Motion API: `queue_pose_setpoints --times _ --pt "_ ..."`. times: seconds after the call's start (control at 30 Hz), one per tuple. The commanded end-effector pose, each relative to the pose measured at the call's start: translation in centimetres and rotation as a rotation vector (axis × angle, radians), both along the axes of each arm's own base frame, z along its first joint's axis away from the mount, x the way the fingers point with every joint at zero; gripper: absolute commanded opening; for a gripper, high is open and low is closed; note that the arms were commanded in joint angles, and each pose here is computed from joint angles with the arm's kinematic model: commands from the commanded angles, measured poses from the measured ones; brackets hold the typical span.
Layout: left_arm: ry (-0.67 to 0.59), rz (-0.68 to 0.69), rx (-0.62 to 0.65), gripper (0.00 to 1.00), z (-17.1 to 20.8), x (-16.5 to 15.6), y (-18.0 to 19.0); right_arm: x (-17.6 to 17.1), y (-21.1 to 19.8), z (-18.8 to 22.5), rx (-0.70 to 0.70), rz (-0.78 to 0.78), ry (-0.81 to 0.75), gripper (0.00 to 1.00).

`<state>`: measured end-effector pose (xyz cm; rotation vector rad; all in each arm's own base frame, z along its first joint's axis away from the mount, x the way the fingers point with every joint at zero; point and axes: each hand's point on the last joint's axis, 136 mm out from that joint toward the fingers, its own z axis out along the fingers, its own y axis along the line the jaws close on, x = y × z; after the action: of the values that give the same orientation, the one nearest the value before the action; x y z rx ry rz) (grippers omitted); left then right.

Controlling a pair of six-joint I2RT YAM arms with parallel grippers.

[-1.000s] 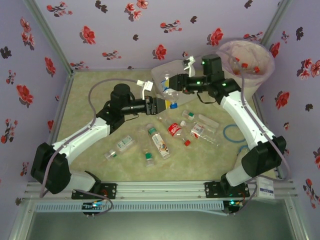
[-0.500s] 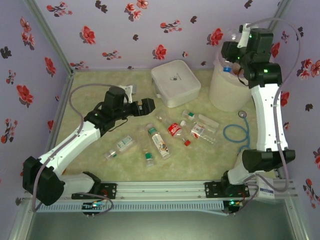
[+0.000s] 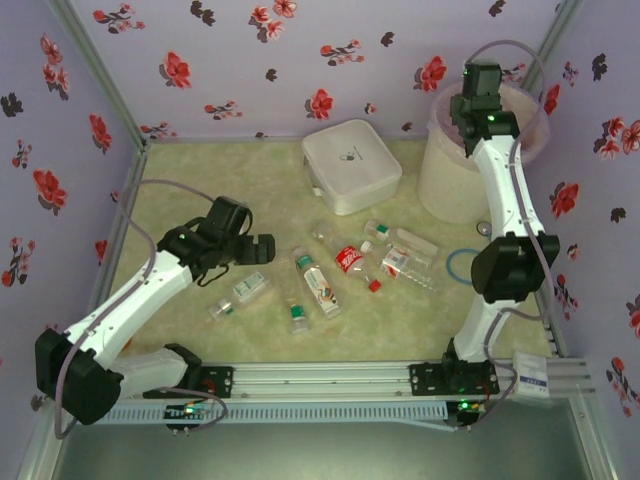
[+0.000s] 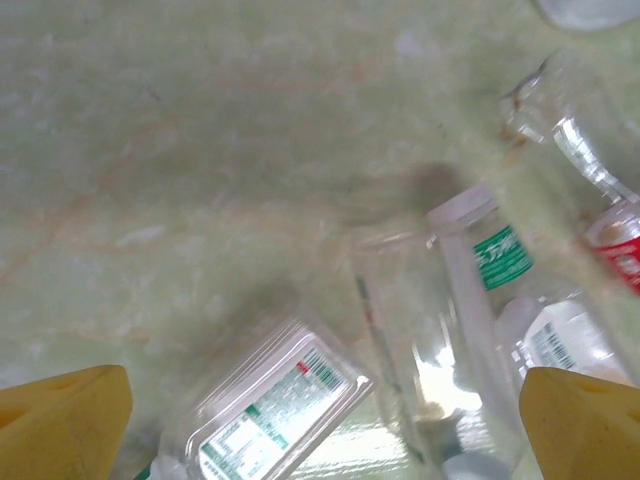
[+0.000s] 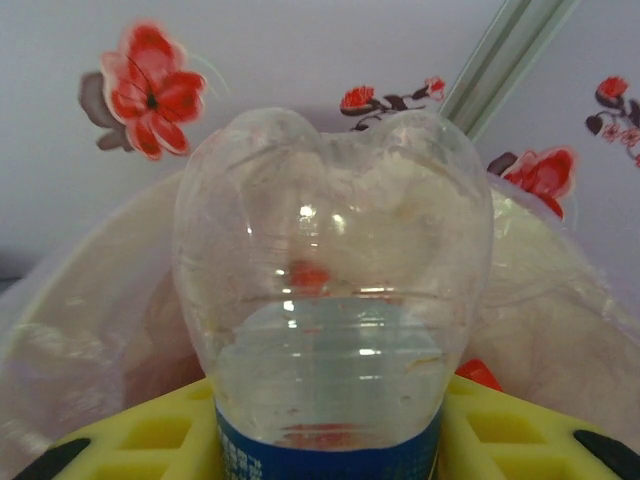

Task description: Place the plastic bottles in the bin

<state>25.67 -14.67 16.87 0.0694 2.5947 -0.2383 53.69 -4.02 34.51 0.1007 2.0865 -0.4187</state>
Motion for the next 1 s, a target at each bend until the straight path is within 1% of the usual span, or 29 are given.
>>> queue_pose_setpoints --times 0.0,0.03,0.2,0.33,0.4,0.47,0.53,0.67,0.73,0.77,0.83,0.97 --pt "0.067 -0.04 0.082 1.0 -1.9 -1.7 1.3 1.1 -1.7 -1.3 0.045 -0.027 0.043 0.03" --pt "0.081 -0.04 0.09 1.0 -2.4 -1.9 1.5 1.5 -1.5 -2.4 0.089 -0.003 0.079 0.04" --pt "0.12 -0.042 0.1 1.0 -4.1 -2.5 1.6 2.5 -2.4 -7.4 0.224 -0.006 0.2 0.04" --pt "0.138 -0.058 0.104 1.0 -5.2 -2.7 1.5 2.8 -2.3 -10.7 0.305 0.003 0.268 0.1" --pt "0.148 -0.062 0.108 1.0 -5.8 -2.8 1.5 2.8 -2.5 -12.4 0.358 -0.009 0.301 0.15" --pt "0.148 -0.056 0.11 1.0 -6.4 -2.6 1.5 2.6 -2.7 -13.4 0.41 -0.022 0.317 0.24" --pt "0.147 -0.058 0.109 1.0 -7.1 -2.5 1.3 2.6 -2.8 -13.7 0.429 -0.029 0.308 0.33" --pt "0.182 -0.079 0.141 1.0 -8.2 -2.7 1.4 2.4 -2.8 -12.6 0.423 -0.025 0.289 0.55" --pt "0.201 -0.088 0.156 1.0 -8.6 -2.9 1.6 2.0 -2.9 -11.6 0.411 -0.021 0.277 0.68" --pt "0.206 -0.092 0.158 1.0 -8.8 -3.1 1.6 1.8 -2.9 -11.0 0.406 -0.02 0.271 0.73" --pt "0.221 -0.098 0.157 1.0 -9.1 -3.4 1.6 1.3 -3.0 -9.9 0.398 -0.018 0.257 0.81" --pt "0.258 -0.103 0.139 1.0 -9.8 -4.3 1.5 0.2 -3.0 -7.1 0.39 -0.019 0.207 0.9"
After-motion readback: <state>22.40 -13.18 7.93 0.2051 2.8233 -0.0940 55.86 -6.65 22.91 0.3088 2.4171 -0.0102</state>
